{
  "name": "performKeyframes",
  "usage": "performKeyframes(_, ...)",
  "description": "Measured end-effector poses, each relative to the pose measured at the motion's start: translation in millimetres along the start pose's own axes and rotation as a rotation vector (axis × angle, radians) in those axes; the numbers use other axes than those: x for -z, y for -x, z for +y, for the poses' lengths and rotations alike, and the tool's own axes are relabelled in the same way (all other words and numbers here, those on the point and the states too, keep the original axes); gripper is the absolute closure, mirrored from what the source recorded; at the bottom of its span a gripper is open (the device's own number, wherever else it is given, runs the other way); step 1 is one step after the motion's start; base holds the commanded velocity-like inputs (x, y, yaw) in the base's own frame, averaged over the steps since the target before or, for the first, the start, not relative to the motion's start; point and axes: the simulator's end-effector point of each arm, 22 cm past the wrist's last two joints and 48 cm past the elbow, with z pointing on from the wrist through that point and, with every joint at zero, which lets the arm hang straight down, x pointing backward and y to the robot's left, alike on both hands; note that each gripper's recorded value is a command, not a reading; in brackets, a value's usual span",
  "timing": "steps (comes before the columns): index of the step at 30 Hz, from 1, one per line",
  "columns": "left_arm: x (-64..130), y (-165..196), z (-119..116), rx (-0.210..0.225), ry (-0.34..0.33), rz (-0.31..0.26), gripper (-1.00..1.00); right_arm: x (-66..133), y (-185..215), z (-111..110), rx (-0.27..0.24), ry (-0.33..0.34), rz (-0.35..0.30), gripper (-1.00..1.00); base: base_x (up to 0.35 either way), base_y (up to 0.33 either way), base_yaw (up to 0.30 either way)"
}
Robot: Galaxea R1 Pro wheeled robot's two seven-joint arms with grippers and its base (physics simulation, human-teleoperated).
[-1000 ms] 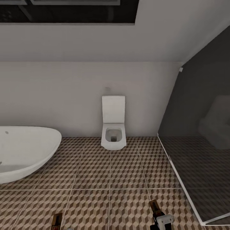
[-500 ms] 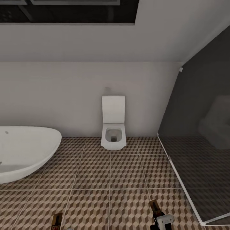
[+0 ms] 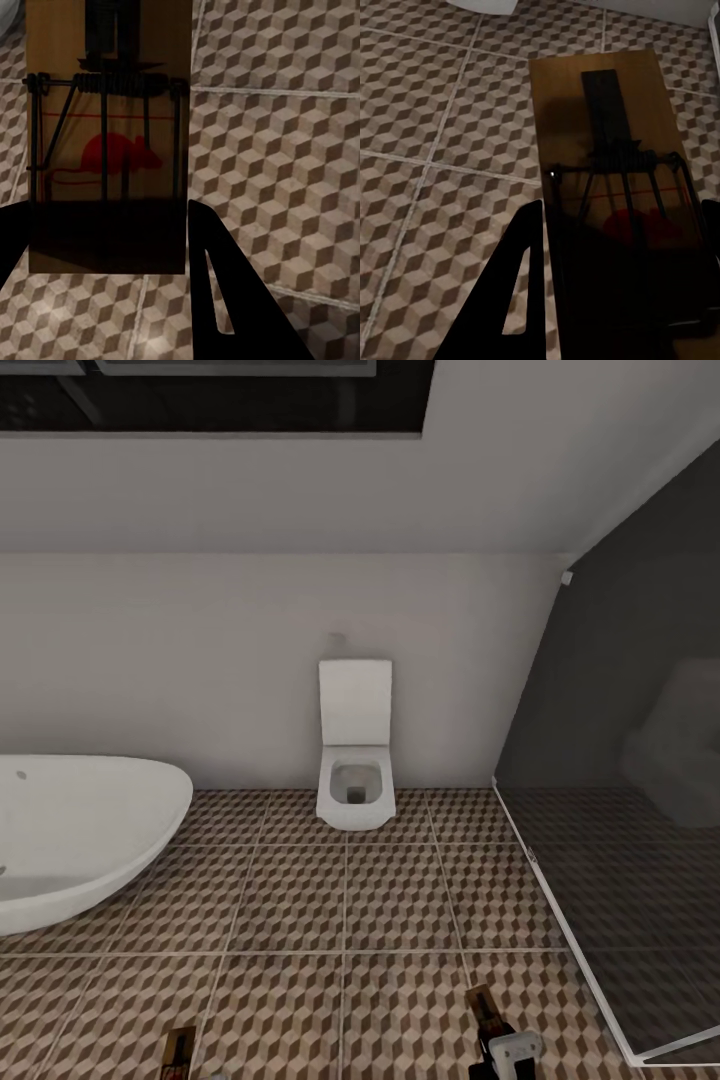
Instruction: Take the four mousetraps from the cabinet in the bathroom and place them on the bathroom floor. Make sure all four end up on the same floor surface, and ensure that at least two of them are either under or directly next to the same bathroom sink.
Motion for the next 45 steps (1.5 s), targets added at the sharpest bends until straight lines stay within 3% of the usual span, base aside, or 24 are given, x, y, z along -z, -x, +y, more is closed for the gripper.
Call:
performKeyframes(5,0.6,-1.9,-1.7,-0.003,0.000,0.009,1.00,-1.0,1.9,0.7,-0.002,-0.002,-0.003,1.00,0.000,0.000,0.000)
performKeyframes(9,-2.3,-15.0,-6.2,-0.028,-0.013,0.096,1.00,-13.0,21.9,2.2,-0.011,-0.020,-0.027,1.00,0.000,0.000,0.000)
performKeyframes(14,-14.9,3.2,-26.6,-0.023,-0.076,0.148,1.00,-33.7,44.4,5.1,-0.012,-0.031,0.011,1.00,0.000,0.000,0.000)
performKeyframes(21,-25.6,82.8,-56.8,-0.006,-0.174,0.150,1.00,-58.3,113.7,10.4,-0.023,-0.028,-0.037,1.00,0.000,0.000,0.000)
performKeyframes(24,-22.6,131.2,-65.2,0.053,-0.196,0.166,1.00,-64.0,137.4,10.7,-0.023,-0.033,-0.032,1.00,0.000,0.000,0.000)
performKeyframes(27,-24.9,182.1,-60.5,0.082,-0.203,0.191,1.00,-66.8,156.4,9.3,-0.025,-0.042,-0.028,1.00,0.000,0.000,0.000)
performKeyframes(33,-39.4,306.0,-41.8,0.039,-0.165,0.137,1.00,-68.7,184.4,7.0,-0.038,-0.055,-0.008,1.00,0.000,0.000,0.000)
performKeyframes(40,-46.2,338.0,-50.2,0.041,-0.146,0.114,1.00,-73.4,190.1,-6.4,-0.045,-0.090,0.047,1.00,0.000,0.000,0.000)
performKeyframes(43,-46.8,352.6,-64.8,0.069,-0.149,0.025,1.00,-74.2,192.4,-7.5,-0.050,-0.093,0.050,1.00,0.000,0.000,0.000)
performKeyframes(44,-51.0,354.7,-64.8,0.078,-0.133,-0.027,1.00,-74.4,192.7,-8.2,-0.050,-0.095,0.051,1.00,0.000,0.000,0.000)
performKeyframes(45,-52.4,353.2,-64.2,0.077,-0.128,-0.035,1.00,-74.4,192.8,-8.4,-0.051,-0.095,0.051,1.00,0.000,0.000,0.000)
